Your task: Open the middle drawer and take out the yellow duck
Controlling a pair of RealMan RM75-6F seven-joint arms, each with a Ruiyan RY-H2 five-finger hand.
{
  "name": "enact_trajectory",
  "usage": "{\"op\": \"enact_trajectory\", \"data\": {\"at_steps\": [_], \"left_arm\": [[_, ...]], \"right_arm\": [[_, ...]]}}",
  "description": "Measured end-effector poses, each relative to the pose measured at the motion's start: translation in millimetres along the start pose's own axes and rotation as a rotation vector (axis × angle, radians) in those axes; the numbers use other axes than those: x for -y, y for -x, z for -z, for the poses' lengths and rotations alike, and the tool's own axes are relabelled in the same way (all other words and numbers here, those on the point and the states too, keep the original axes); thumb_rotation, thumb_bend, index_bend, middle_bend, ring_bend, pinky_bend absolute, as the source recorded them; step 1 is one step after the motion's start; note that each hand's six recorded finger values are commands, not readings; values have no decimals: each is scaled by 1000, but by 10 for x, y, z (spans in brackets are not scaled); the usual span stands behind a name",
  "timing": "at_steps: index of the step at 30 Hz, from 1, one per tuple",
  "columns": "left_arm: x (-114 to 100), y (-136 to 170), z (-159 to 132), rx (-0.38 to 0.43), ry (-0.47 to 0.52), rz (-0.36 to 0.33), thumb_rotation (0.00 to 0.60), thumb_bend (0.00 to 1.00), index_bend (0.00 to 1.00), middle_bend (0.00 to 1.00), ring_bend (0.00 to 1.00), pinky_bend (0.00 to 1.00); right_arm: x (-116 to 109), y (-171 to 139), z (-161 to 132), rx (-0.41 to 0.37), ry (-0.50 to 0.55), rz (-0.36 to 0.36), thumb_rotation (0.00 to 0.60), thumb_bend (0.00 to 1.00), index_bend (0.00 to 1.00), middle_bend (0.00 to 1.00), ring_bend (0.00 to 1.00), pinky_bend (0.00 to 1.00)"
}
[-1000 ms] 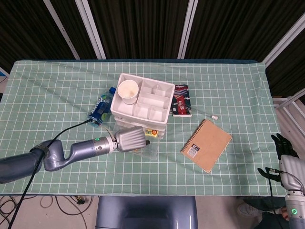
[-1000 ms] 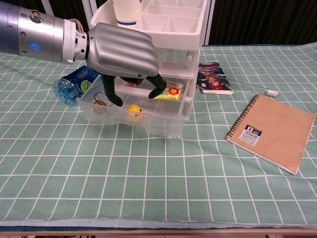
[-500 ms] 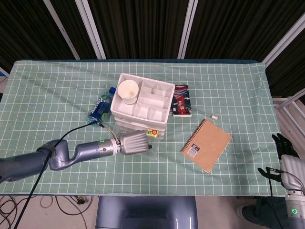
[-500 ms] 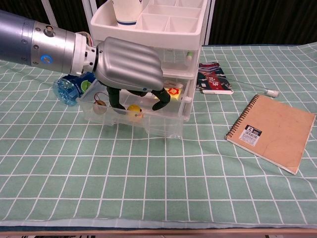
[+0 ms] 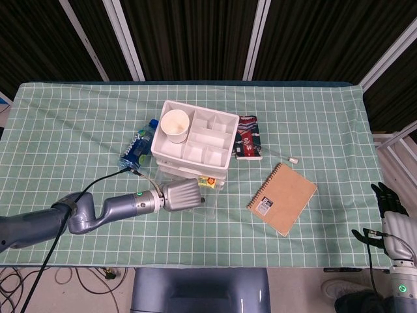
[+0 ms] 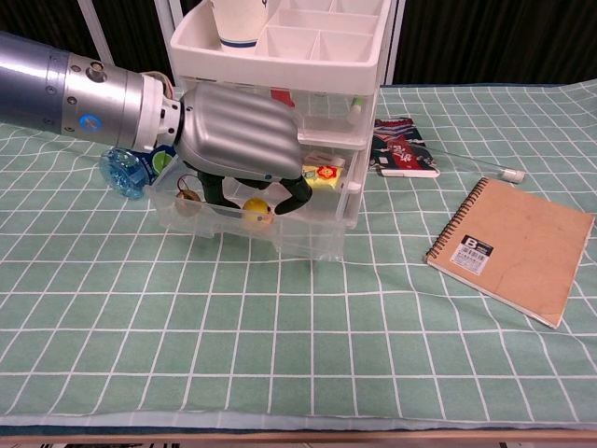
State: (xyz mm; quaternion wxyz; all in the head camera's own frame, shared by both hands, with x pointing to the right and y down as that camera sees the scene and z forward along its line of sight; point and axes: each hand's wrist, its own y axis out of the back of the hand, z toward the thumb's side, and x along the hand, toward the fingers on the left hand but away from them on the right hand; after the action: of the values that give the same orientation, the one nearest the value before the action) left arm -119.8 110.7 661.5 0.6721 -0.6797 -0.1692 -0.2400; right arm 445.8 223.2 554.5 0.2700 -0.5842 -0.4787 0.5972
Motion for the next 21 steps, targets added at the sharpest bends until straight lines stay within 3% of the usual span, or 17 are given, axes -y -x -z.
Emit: {"op": "enact_trajectory", "data": {"at_steps": [6,21], "left_arm": [[-1,-4,-26,0,7,-7,600,306,557,1000,1000,1000],[-217,76,172,-64,4,-77,600,313,561,1000,1000,1000]], "right_arm": [[2,0,-4,-1,3,-2,600,48,0,0,0,227],[5,-1,-7,-3,6,-7,600,48,0,0,0,227]]}}
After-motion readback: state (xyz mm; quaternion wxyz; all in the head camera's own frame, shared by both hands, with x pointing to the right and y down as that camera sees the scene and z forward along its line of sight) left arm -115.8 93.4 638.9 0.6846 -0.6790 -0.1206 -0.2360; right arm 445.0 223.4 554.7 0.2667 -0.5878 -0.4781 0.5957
